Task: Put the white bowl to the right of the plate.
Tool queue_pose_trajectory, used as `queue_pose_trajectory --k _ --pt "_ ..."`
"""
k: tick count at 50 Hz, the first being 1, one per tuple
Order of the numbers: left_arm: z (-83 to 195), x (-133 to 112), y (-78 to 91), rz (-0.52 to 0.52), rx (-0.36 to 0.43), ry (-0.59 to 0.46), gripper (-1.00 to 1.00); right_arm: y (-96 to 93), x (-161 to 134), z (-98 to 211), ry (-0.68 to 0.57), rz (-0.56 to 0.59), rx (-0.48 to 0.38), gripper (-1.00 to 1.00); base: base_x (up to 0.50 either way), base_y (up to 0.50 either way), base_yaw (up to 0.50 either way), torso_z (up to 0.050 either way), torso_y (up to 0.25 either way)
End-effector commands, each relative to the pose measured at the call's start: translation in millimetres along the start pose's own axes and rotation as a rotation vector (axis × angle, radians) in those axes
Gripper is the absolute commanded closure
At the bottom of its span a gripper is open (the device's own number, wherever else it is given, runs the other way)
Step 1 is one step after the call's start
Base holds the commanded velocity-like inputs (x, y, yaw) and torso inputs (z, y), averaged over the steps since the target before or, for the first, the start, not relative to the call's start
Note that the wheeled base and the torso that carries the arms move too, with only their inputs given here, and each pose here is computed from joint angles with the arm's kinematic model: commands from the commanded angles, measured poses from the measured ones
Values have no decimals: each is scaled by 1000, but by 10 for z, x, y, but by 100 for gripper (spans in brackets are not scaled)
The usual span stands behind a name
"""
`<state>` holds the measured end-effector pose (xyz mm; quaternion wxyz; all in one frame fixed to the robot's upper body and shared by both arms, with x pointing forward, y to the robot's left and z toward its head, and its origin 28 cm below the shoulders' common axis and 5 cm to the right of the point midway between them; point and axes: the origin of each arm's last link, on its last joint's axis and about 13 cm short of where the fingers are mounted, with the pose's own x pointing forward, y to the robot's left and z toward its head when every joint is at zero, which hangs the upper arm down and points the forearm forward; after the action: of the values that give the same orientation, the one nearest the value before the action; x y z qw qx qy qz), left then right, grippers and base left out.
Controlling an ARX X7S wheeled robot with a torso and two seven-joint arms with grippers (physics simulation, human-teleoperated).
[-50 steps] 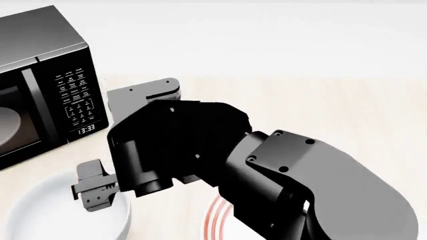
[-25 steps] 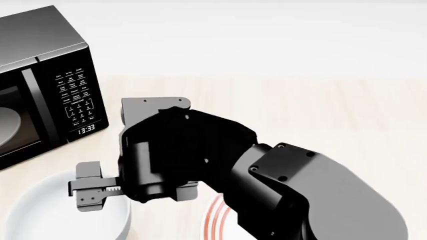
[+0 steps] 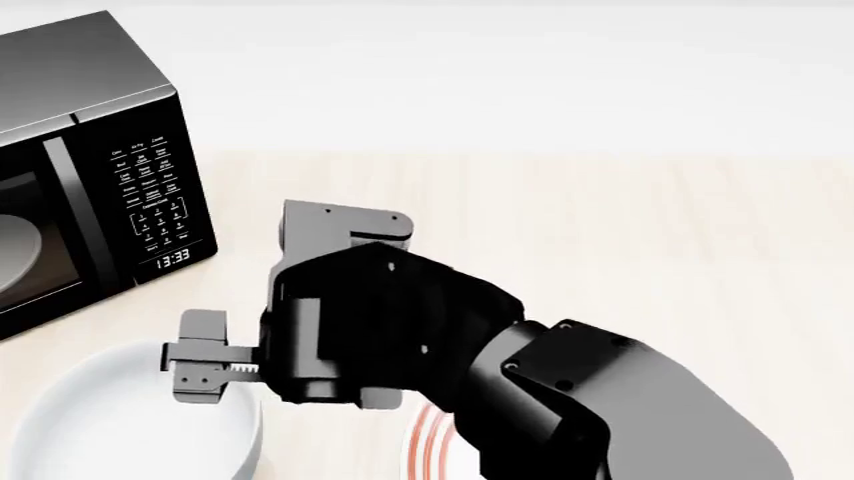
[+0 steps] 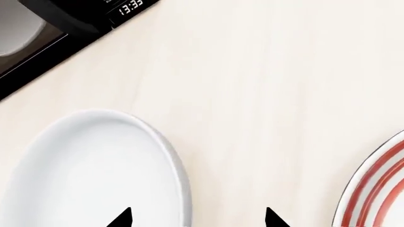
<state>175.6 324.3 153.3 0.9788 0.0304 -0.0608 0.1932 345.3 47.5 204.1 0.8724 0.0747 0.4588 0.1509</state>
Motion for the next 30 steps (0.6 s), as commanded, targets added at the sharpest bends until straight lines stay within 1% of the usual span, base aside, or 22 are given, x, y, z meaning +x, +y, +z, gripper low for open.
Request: queue_pose_trajectory --k 1,9,10,16,20,26,30 --pt "10 -14 2 -3 0 -7 -100 -23 85 -70 -31 -49 -25 -100 0 0 0 0 0" --pt "12 -17 -2 -6 0 -8 -100 -3 105 -137 -32 -58 -74 -100 0 0 0 0 0" --pt "13 -20 0 -6 -1 -9 -100 4 105 -151 -32 -58 -90 -100 0 0 0 0 0" --pt "15 -21 -3 -8 0 -10 -100 17 101 -176 -31 -31 -125 -100 0 0 0 0 0" --pt "15 -23 -3 -8 -1 -9 -100 38 94 -188 -25 4 -124 -100 0 0 0 0 0" --pt "25 -37 0 -9 -1 -14 -100 52 91 -198 -25 20 -125 -100 0 0 0 0 0" --pt "24 -40 -2 -9 0 -16 -100 70 84 -201 -24 59 -118 -100 0 0 0 0 0"
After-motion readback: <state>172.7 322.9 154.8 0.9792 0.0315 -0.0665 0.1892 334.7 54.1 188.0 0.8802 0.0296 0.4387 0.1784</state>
